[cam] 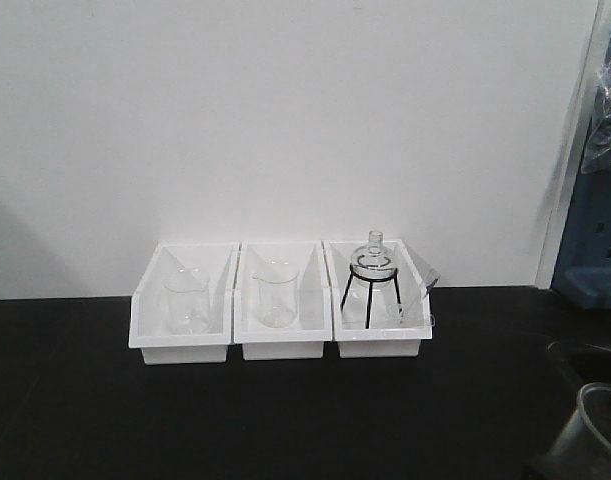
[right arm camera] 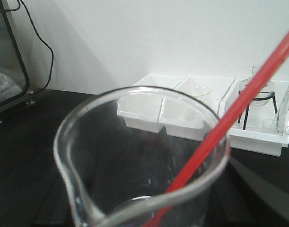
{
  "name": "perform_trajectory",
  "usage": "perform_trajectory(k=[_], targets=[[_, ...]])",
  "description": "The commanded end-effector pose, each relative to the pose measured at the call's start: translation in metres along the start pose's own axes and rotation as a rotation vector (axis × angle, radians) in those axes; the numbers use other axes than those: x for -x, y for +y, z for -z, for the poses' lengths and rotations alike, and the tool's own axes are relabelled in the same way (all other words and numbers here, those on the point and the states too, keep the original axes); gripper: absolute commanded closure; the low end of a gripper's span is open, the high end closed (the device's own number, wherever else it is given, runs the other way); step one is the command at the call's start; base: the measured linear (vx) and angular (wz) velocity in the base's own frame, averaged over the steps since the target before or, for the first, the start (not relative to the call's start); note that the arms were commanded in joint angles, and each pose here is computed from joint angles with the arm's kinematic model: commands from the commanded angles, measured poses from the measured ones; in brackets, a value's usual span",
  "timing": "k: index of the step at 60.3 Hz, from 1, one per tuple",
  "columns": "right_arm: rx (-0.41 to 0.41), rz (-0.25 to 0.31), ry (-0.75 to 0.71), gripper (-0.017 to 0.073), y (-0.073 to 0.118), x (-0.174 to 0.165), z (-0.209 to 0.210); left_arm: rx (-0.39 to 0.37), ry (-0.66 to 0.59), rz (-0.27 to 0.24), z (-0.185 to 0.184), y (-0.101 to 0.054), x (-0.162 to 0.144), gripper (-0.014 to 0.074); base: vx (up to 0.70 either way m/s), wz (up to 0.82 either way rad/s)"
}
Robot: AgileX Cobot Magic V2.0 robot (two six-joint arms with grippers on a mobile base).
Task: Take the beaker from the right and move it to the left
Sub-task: 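Extend the right gripper with the beaker toward the bench surface, then lower the beaker onto the bench in front of the trays and open the right gripper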
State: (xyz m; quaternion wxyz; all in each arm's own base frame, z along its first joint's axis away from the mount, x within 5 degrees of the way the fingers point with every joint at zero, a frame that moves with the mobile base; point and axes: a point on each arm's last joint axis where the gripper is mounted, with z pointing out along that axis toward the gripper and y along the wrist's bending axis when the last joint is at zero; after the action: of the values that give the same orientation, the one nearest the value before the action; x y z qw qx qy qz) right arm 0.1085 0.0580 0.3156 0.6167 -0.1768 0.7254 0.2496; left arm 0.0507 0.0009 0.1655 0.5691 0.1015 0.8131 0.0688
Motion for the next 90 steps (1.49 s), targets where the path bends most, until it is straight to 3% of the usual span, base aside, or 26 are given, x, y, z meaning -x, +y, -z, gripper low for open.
perform_trajectory(k=[1,8,17,26,32,42,49,58,71,77,90], targets=[[-0.028,0.042,-0.025,0.0562,-0.001,0.009,0.002,0.004,-0.065,-0.001,-0.002,0.000,0.002,0.0600,0.00,0.00],[-0.041,0.044,-0.031,0.0562,-0.002,0.010,0.002,0.004,-0.065,-0.001,-0.002,0.000,0.002,0.0600,0.00,0.00],[-0.179,0.030,-0.026,0.0562,-0.020,0.009,-0.007,0.004,-0.065,-0.001,-0.002,0.000,0.002,0.0600,0.00,0.00],[-0.214,0.074,0.120,0.0561,-0.039,-0.007,-0.036,0.004,-0.065,-0.001,-0.002,0.000,0.002,0.0600,0.00,0.00],[-0.166,0.103,0.277,0.0560,-0.053,-0.026,-0.066,0.004,-0.065,-0.001,-0.002,0.000,0.002,0.0600,0.00,0.00],[0.039,0.152,0.433,0.0560,-0.064,-0.047,-0.116,0.004,-0.065,-0.001,-0.002,0.000,0.002,0.0600,0.00,0.00],[0.181,0.128,0.397,0.0560,-0.069,-0.051,-0.150,0.004,-0.065,-0.001,-0.002,0.000,0.002,0.0600,0.00,0.00],[0.396,0.217,0.283,0.0560,-0.073,-0.067,-0.186,0.004,-0.065,-0.001,-0.002,0.000,0.002,0.0600,0.00,0.00],[0.539,0.325,0.156,0.0560,-0.081,-0.099,-0.215,0.004,-0.065,-0.001,-0.002,0.000,0.002,0.0600,0.00,0.00],[0.535,0.297,0.103,0.0560,-0.087,-0.111,-0.226,0.004,-0.065,-0.001,-0.002,0.000,0.002,0.0600,0.00,0.00],[0.506,0.166,0.088,0.0560,-0.100,-0.146,-0.244,0.004,-0.065,-0.001,-0.002,0.000,0.002,0.0600,0.00,0.00]])
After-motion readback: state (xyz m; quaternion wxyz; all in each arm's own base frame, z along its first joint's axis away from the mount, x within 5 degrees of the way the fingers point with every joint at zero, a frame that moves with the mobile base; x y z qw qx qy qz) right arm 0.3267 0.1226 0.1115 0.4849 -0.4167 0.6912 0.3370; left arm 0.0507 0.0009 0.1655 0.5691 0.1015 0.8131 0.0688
